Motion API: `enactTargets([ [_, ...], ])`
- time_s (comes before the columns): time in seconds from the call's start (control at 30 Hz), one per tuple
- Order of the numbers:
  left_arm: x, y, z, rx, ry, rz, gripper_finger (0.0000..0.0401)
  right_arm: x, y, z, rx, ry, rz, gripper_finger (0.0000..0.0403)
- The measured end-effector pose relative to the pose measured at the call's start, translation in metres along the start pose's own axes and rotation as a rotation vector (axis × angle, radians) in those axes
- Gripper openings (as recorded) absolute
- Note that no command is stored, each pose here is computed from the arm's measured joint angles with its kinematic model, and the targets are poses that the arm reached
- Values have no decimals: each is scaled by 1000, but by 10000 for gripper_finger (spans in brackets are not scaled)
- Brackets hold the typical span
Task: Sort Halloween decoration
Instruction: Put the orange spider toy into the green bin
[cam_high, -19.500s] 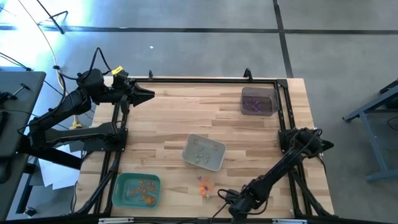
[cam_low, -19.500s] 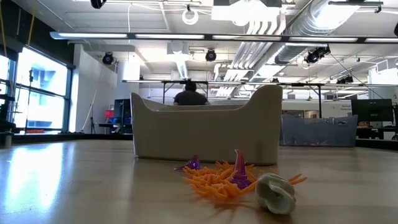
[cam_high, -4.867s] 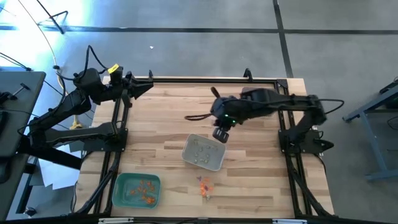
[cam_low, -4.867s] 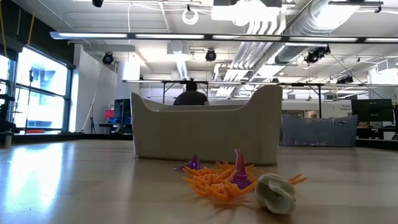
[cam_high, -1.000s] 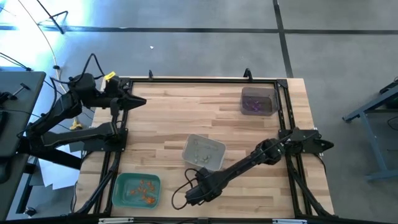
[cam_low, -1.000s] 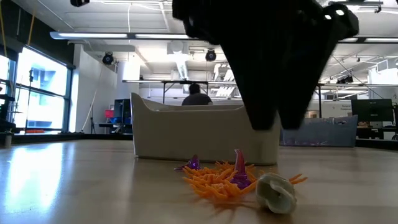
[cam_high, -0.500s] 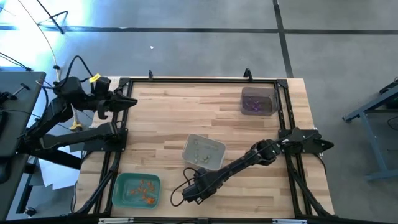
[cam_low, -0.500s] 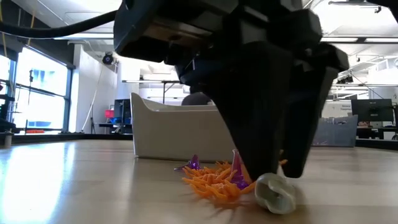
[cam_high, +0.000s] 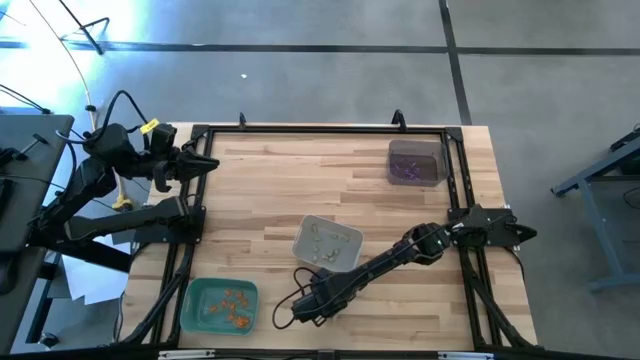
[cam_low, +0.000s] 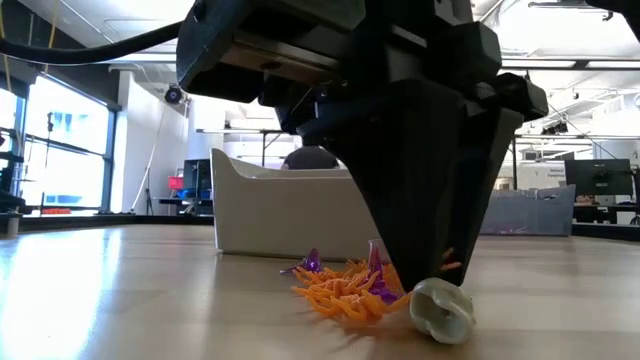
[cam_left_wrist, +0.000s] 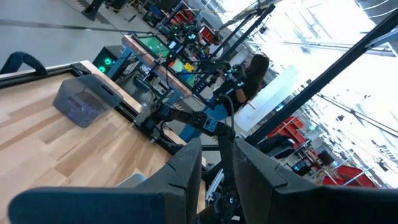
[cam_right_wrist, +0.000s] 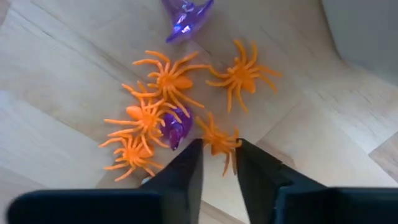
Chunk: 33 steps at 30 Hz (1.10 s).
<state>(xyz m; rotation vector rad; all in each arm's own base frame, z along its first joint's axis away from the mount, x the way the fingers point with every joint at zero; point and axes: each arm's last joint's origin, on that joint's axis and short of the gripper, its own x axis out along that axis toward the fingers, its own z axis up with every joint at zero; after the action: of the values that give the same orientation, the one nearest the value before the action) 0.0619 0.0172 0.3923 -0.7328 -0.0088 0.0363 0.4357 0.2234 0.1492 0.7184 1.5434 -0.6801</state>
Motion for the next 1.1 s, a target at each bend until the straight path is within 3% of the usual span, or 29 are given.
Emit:
enactTargets([
  [0.27,0,0,0,-1,0,0,76,0,1,-1,-5,48,16,7],
  [0.6,0,0,0,-2,0,0,76,-13,-1,-10,-41,93,44,7],
  [0.87,0,0,0,-1,-2,3,76,-60,-17,-15,-45,58,68,7],
  [1.1,0,0,0,-1,-3,3,76,-114,-34,-17,-41,-75,169,7],
])
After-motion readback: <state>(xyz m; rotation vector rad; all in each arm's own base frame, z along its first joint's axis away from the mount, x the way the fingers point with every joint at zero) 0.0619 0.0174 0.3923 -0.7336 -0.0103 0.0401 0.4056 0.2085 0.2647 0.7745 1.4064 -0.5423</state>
